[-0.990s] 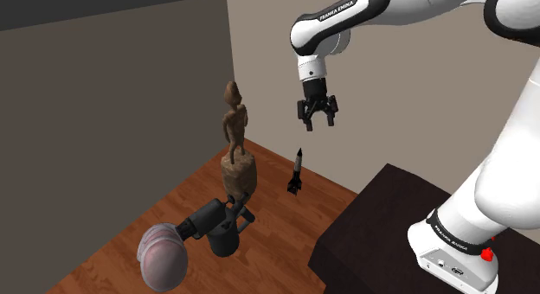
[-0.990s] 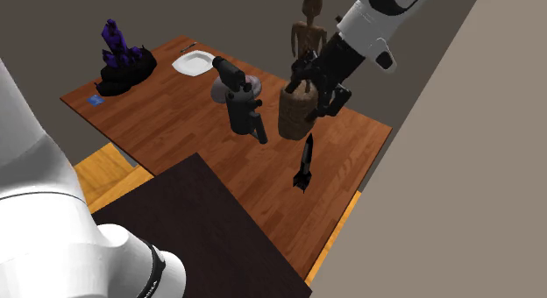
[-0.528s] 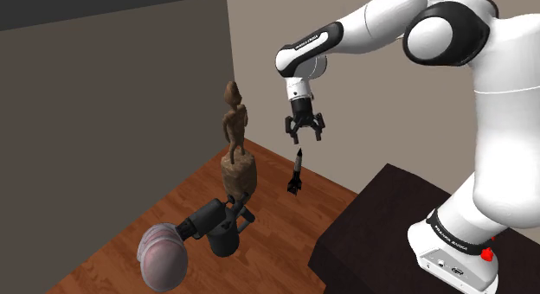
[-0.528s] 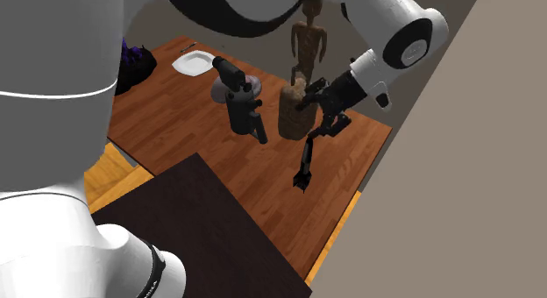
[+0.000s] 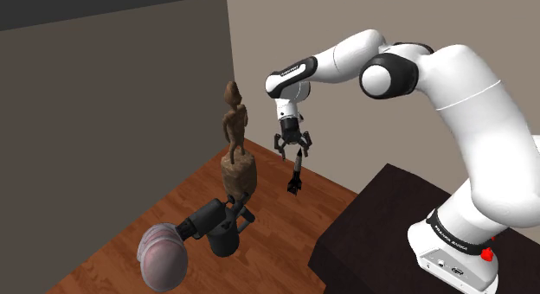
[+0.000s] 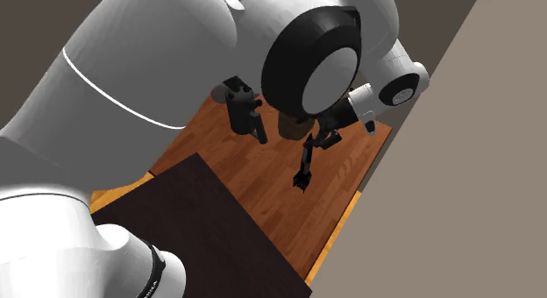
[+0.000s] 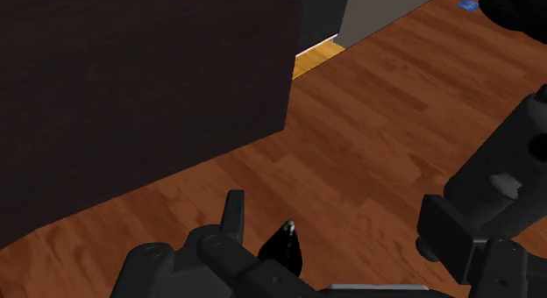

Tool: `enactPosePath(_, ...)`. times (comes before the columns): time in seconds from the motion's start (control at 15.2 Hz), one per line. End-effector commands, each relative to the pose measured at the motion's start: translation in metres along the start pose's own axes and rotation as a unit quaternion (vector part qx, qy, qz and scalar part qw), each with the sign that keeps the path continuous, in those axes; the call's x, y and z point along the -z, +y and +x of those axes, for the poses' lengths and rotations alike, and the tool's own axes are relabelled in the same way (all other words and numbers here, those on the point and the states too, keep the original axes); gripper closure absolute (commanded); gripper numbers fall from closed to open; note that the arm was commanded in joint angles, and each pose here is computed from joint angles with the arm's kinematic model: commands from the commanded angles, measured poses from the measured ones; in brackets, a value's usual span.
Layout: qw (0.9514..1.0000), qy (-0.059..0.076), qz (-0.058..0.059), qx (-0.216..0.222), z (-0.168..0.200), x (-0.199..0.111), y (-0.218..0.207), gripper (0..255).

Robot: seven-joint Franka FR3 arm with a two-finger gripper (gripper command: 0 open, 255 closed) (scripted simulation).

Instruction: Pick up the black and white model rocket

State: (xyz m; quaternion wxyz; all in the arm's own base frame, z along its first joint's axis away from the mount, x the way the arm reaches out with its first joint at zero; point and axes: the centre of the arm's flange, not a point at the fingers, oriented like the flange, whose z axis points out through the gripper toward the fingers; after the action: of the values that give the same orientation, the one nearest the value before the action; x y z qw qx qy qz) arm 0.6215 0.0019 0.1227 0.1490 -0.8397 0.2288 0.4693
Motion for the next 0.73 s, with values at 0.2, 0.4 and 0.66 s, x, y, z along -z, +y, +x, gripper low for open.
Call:
enactPosePath(0.2, 0.9956, -0.060, 0.041, -0.061, 0.083, -0.030, 0.040, 0)
enactPosePath(0.4, 0.9956, -0.060, 0.041, -0.061, 0.096, -0.039, 0.041, 0)
enactPosePath(0.66, 0.9956, -0.060, 0.041, -0.061, 0.112, -0.048, 0.042, 0)
